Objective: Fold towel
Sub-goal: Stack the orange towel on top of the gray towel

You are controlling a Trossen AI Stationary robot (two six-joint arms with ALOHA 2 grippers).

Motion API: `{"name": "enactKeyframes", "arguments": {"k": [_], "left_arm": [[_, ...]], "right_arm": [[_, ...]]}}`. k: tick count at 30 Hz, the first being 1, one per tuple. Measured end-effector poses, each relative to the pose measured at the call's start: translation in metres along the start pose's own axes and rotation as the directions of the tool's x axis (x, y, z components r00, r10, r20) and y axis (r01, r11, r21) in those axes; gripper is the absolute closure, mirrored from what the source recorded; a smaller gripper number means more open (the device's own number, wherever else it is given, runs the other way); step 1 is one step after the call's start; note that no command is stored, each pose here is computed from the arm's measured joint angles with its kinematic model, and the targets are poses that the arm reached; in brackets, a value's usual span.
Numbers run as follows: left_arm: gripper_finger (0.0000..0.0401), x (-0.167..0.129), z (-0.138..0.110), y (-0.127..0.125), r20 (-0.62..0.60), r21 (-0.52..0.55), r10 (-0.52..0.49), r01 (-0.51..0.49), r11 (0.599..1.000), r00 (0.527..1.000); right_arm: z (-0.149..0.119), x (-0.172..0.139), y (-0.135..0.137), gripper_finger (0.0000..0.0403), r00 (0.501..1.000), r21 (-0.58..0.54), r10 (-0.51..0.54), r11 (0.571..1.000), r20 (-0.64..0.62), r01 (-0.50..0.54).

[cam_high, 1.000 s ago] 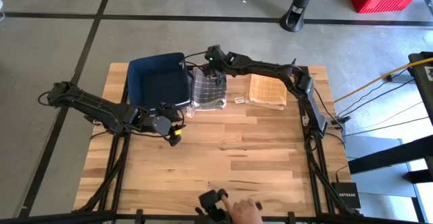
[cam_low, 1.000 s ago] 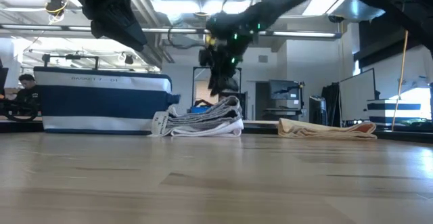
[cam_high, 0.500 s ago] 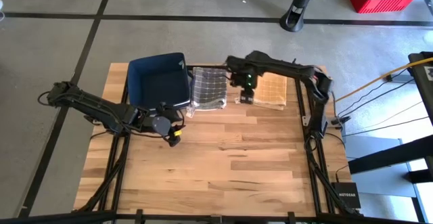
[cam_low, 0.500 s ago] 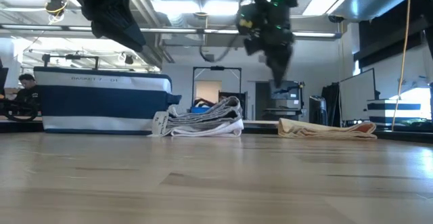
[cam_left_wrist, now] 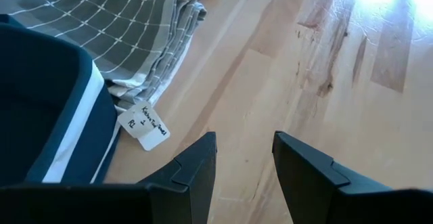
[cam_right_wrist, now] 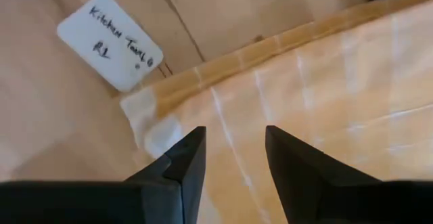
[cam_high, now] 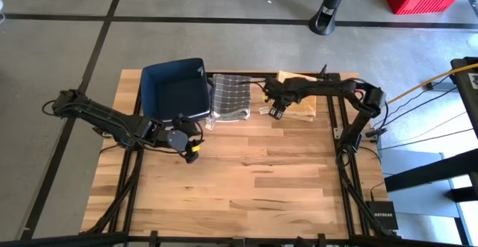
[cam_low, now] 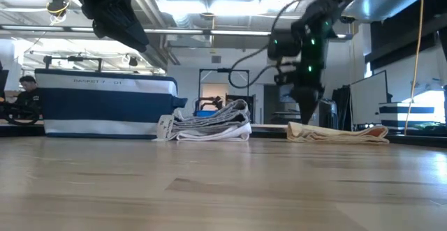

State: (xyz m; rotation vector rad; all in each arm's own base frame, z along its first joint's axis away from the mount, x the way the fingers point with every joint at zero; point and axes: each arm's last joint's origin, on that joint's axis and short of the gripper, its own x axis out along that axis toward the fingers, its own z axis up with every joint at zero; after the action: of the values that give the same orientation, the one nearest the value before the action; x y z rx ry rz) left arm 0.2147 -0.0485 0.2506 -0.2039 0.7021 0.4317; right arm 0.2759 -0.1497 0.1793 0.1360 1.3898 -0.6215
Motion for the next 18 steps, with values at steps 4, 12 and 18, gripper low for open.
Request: {"name": "enactKeyframes", "arguments": {"k": [4,12,18], "left_arm": [[0.0261,0.000,0.000,0.000,0.002,-0.004,-0.001,0.001,1.000,1.000],[0.0261,0.000,0.001,0.000,0.011,-0.005,0.006,-0.006,1.000,1.000],[0.0261,0.000,0.001,0.000,0.011,-0.007,0.006,-0.006,1.000,1.000]], "right_arm": [[-0.015,0.025,0.009,0.0249,0.998,0.070,0.055,0.996,-0.031,-0.053],[-0.035,0.033,0.036,0.0249,0.982,0.038,0.174,0.984,-0.072,-0.172],[-0.041,0.018,0.087,0.0249,0.967,-0.053,0.250,0.966,-0.043,-0.253]]}}
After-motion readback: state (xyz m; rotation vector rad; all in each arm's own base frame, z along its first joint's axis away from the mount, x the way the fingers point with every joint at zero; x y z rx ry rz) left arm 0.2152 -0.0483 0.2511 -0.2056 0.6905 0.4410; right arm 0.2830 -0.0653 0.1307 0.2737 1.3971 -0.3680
